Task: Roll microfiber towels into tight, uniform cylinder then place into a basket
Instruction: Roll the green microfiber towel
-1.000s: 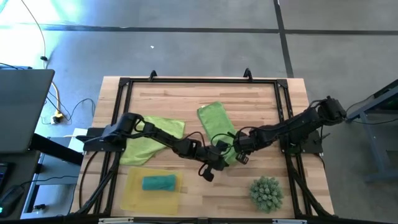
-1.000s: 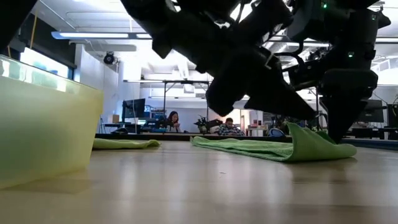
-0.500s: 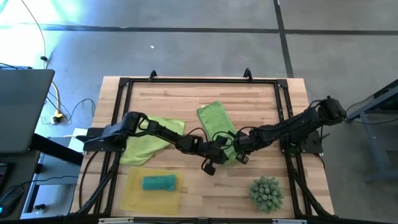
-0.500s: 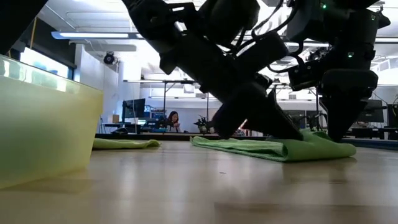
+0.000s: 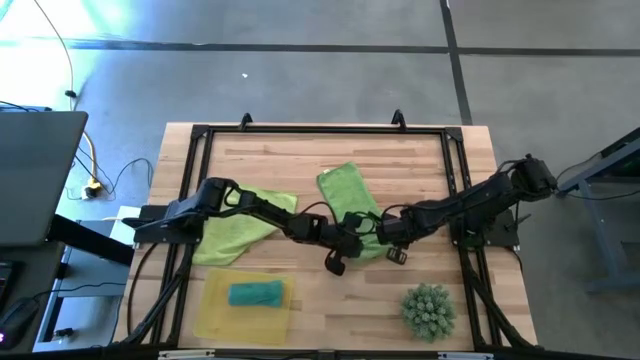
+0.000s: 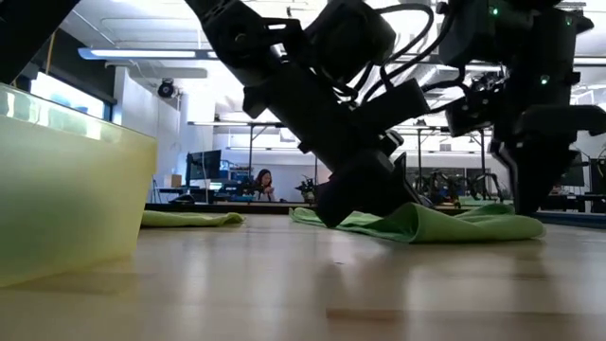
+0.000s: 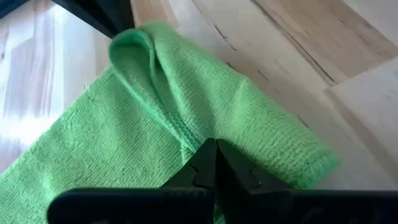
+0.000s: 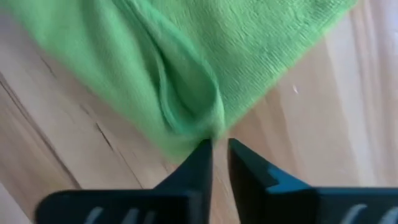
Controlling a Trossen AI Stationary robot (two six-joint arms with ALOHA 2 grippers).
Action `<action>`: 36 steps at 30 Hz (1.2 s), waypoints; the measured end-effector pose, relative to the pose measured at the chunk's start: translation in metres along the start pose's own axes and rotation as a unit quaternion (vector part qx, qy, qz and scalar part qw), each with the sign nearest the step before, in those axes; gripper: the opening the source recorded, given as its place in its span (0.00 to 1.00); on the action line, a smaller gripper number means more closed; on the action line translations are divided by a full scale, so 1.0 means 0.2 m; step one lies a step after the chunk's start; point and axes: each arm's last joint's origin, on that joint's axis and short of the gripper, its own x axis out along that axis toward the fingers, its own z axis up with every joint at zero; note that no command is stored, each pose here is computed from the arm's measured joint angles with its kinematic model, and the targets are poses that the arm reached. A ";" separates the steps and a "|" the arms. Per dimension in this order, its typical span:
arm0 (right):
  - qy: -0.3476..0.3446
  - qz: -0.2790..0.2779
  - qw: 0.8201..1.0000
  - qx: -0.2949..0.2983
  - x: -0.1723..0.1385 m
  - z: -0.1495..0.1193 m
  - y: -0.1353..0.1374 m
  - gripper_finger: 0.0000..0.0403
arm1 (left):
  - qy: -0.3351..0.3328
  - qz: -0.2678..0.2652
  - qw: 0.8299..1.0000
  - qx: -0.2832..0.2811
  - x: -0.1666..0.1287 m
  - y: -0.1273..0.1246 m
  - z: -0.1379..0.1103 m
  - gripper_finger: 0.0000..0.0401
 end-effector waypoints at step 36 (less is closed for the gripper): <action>-0.095 -0.002 0.965 -0.245 -0.06 -0.01 0.18 0.28 | 0.011 -0.003 1.000 -0.010 -0.01 -0.02 0.00 0.00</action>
